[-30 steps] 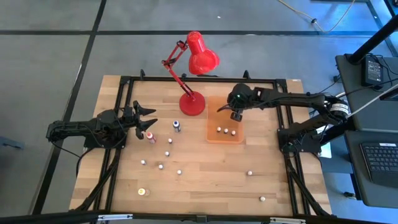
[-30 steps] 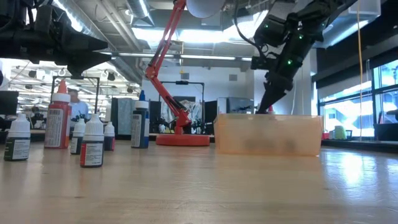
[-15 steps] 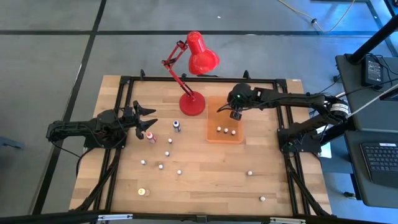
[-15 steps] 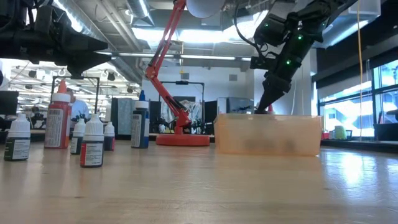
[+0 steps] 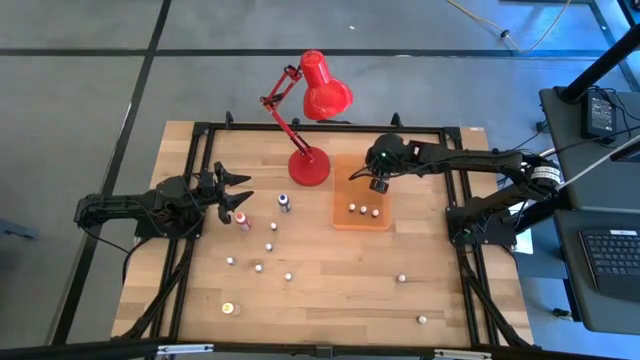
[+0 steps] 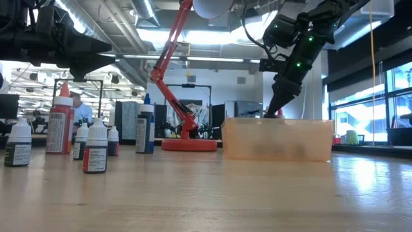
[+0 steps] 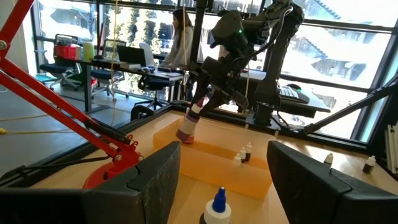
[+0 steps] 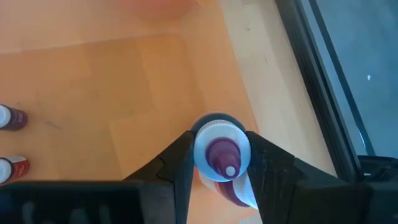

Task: Pick & Place food coloring
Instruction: Put the large purple food coloring bottle into the orange bin, then put the right small blue food coloring bottle into the orange bin

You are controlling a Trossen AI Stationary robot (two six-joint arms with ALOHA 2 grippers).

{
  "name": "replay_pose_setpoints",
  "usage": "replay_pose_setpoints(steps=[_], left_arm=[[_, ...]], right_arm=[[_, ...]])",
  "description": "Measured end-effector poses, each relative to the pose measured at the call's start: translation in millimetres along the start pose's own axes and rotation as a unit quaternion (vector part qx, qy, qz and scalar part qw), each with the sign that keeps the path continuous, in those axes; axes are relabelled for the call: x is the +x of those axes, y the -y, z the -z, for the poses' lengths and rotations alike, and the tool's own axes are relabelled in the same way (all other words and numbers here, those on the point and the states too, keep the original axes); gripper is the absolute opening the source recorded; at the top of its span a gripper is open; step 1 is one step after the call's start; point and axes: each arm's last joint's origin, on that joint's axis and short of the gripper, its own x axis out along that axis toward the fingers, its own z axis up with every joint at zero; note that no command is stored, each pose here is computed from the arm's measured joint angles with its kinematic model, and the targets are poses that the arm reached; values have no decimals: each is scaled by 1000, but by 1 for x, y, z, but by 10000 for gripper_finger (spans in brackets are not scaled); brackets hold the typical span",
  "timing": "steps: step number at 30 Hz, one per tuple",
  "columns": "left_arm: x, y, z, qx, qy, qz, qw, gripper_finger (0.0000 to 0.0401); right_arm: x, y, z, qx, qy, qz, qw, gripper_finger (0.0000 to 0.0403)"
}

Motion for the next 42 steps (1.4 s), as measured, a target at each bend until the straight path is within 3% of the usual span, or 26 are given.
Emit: replay_pose_setpoints(steps=[18,27,37,42], left_arm=[[0,0,0,0,0,0,1000,235],[0,0,0,0,0,0,1000,235],[0,0,0,0,0,0,1000,235],[0,0,0,0,0,0,1000,235]], right_arm=[[0,-2,2,34,-6,-23,999,137],[0,-1,2,35,-6,-20,999,196],[-3,5,0,39,-6,77,996,211],[-22,1,-16,36,46,-4,998,210]])
